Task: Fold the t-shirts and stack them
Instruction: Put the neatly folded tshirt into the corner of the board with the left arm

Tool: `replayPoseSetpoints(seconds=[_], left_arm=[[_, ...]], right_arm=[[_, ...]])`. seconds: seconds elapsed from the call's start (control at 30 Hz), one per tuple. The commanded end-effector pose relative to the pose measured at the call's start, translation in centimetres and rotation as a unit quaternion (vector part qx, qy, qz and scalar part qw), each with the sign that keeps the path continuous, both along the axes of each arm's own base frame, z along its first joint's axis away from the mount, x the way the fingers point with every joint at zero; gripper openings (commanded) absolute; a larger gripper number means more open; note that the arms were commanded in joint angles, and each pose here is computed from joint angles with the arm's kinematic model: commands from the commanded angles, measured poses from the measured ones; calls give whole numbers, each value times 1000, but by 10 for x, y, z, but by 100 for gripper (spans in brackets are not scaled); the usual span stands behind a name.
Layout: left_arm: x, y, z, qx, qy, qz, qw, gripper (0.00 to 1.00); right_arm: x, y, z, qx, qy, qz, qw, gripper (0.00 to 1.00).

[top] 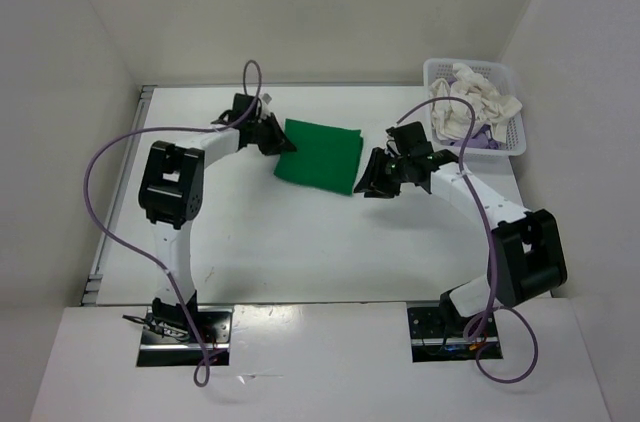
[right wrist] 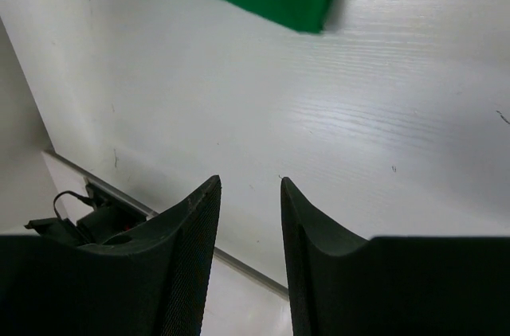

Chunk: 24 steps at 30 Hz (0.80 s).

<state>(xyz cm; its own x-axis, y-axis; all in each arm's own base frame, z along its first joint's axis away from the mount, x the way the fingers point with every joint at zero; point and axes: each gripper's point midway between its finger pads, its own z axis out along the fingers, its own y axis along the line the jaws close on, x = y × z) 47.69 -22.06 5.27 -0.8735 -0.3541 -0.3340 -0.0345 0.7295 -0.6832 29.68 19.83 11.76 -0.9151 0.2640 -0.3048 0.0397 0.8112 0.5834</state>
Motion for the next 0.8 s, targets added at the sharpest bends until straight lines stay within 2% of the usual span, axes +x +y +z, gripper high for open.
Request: replayPoseSetpoints(seconds=[0.0,0.07,0.1,0.17,0.2,0.3,0.4,0.43,0.47,0.57,0.6,0.63,0.7,0.73,0.77], left_arm=[[56,67,43,1,-47,74,996,5],[73,100,58,2,-63,97,993,5],[81,139,61,4,-63,133,989,5],[87,179,63,2,-68,165,984,5],[90,215,67,1,-72,194,978,9],[90,276,62,24,-77,242,967,23],[72,317,44,25,-53,295,954,47],[73,329,55,24,-66,312,948,49],[60,340,50,29,-62,340,938,51],[38,352,45,31,-56,379,923,78],[33,355,43,41,-50,389,919,84],[30,355,55,44,-64,393,916,84],[10,361,44,68,-46,425,902,85],[5,365,62,72,-63,443,891,83],[-4,367,62,78,-61,456,885,83]], right_arm=[[3,-3,22,18,-38,-5,999,42],[0,-4,22,18,-39,-5,999,42],[-1,-3,22,21,-38,-2,999,42],[-3,-4,19,18,-36,1,999,42],[-3,-4,19,18,-36,1,999,42],[-3,-3,16,18,-33,7,999,42],[-5,0,10,20,-21,18,999,42],[-5,0,10,20,-21,18,999,42],[-8,-1,6,19,-16,18,1000,42],[-10,0,4,22,-14,21,999,46],[-10,0,1,20,-10,21,1000,46],[-10,-1,0,18,-13,25,999,46],[-12,-2,-6,15,-4,25,1000,47],[-12,-2,-6,15,-4,25,1000,47],[-13,-2,-8,15,-3,25,1000,47]])
